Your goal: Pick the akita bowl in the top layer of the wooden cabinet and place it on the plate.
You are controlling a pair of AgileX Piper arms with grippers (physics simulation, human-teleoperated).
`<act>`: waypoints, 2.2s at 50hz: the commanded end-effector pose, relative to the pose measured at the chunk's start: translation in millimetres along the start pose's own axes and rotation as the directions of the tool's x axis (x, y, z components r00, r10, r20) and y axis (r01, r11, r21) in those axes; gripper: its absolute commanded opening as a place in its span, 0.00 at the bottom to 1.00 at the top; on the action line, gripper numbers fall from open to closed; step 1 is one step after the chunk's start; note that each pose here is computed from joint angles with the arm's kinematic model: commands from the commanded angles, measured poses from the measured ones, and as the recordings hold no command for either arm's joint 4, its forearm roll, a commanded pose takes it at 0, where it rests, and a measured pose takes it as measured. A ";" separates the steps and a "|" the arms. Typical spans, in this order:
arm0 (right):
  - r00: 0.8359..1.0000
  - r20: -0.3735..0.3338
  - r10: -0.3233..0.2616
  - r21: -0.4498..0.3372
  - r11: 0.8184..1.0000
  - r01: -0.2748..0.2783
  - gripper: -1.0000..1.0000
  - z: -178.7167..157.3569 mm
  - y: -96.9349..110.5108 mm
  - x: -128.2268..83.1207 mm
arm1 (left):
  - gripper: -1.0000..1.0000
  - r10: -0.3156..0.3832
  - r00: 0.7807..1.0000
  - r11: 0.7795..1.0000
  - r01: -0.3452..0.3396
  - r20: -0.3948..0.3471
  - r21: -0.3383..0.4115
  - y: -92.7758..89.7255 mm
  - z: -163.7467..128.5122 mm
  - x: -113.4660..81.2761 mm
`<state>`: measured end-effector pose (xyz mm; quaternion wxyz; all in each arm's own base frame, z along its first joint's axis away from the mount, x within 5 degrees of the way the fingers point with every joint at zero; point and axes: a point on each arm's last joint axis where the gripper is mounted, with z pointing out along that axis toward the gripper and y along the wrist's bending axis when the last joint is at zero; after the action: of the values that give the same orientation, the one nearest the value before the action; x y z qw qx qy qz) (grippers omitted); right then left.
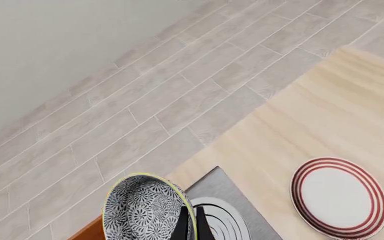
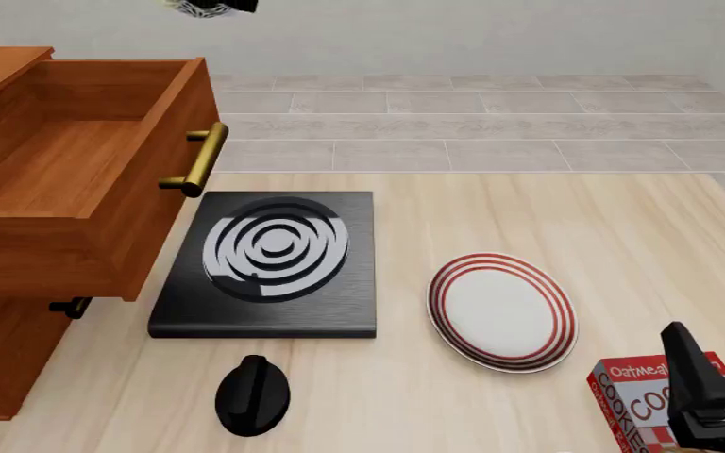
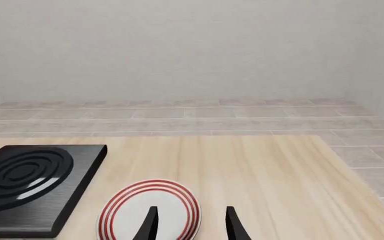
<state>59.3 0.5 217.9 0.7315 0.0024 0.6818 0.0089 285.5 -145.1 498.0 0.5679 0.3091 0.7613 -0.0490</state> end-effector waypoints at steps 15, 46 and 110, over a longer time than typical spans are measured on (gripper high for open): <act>1.000 0.002 0.000 0.001 1.000 0.000 1.00 -1.8 -0.1 0.0 | 0.00 0.044 0.999 0.993 -0.045 0.010 0.109 -42.8 24.9 4.7; 1.000 0.003 -0.003 0.001 1.000 0.003 1.00 -0.5 0.0 -0.3 | 0.00 0.073 0.997 0.976 -0.073 0.009 0.204 -86.0 57.6 11.6; 1.000 -0.001 0.004 0.003 1.000 -0.004 1.00 -1.9 -0.2 0.9 | 0.00 0.168 0.985 0.921 -0.140 -0.048 0.363 -176.9 126.3 52.0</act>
<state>58.0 0.3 217.4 0.7316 0.0044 0.6816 0.0091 288.5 -307.3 365.8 0.4768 0.4608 0.7377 -0.1273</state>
